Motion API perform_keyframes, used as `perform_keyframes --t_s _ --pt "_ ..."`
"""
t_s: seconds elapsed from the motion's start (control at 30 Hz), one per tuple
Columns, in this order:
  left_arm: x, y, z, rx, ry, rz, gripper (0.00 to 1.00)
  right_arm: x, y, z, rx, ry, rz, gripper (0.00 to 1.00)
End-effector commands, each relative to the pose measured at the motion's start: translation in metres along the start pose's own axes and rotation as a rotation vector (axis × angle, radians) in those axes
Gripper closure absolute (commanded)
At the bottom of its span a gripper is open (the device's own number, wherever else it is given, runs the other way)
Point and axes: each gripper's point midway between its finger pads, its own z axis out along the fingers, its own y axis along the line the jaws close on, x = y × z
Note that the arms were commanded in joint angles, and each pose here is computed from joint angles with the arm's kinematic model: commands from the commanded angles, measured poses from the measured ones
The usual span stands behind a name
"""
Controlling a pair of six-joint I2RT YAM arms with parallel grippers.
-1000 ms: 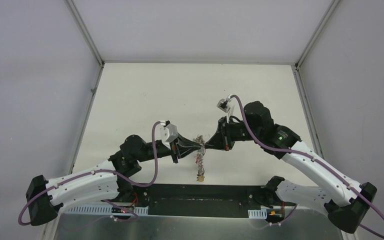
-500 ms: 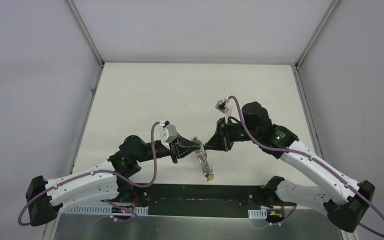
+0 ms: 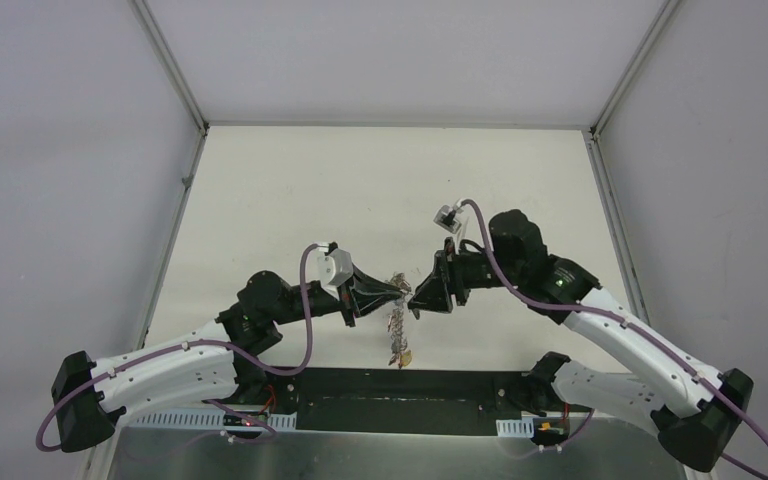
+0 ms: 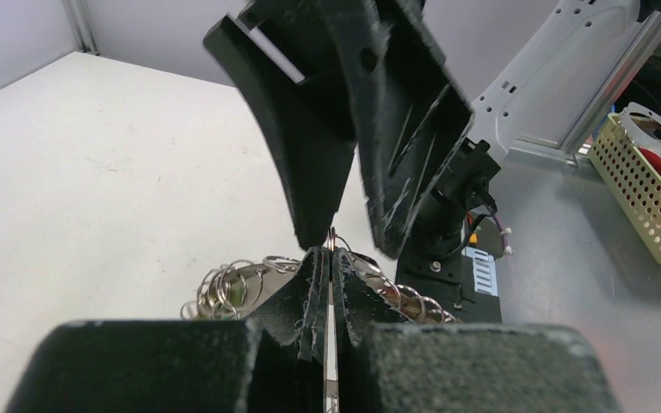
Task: Put the keys on the keyring
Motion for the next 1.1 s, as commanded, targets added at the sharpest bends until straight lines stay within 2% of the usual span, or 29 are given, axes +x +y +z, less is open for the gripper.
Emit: perform_keyframes --t_s 0.0,0.3,0.5,0.67,0.93,0.97,1.07 --pt "-0.035 -0.011 0.0 0.037 -0.126 0.038 1.0 -0.027 0.019 -0.018 -0.02 -0.15 -0.152 0.48" --pt "-0.037 -0.012 -0.001 0.043 -0.126 0.039 1.0 -0.041 0.03 -0.019 -0.057 -0.195 -0.186 0.58" --pt "-0.037 -0.013 0.0 0.048 -0.125 0.037 1.0 -0.045 0.032 -0.011 -0.096 -0.175 -0.177 0.66" --pt "-0.038 -0.013 0.0 0.049 -0.127 0.036 1.0 -0.043 0.03 -0.005 -0.107 -0.152 -0.166 0.68" --pt "-0.039 -0.013 0.0 0.046 -0.133 0.039 1.0 -0.034 0.03 -0.001 -0.144 -0.122 -0.166 0.77" --pt "-0.039 -0.013 0.0 0.047 -0.134 0.04 1.0 -0.033 0.031 -0.001 -0.155 -0.119 -0.17 0.79" --pt "-0.04 -0.013 -0.001 0.046 -0.141 0.042 1.0 -0.032 0.034 0.0 -0.178 -0.118 -0.176 0.95"
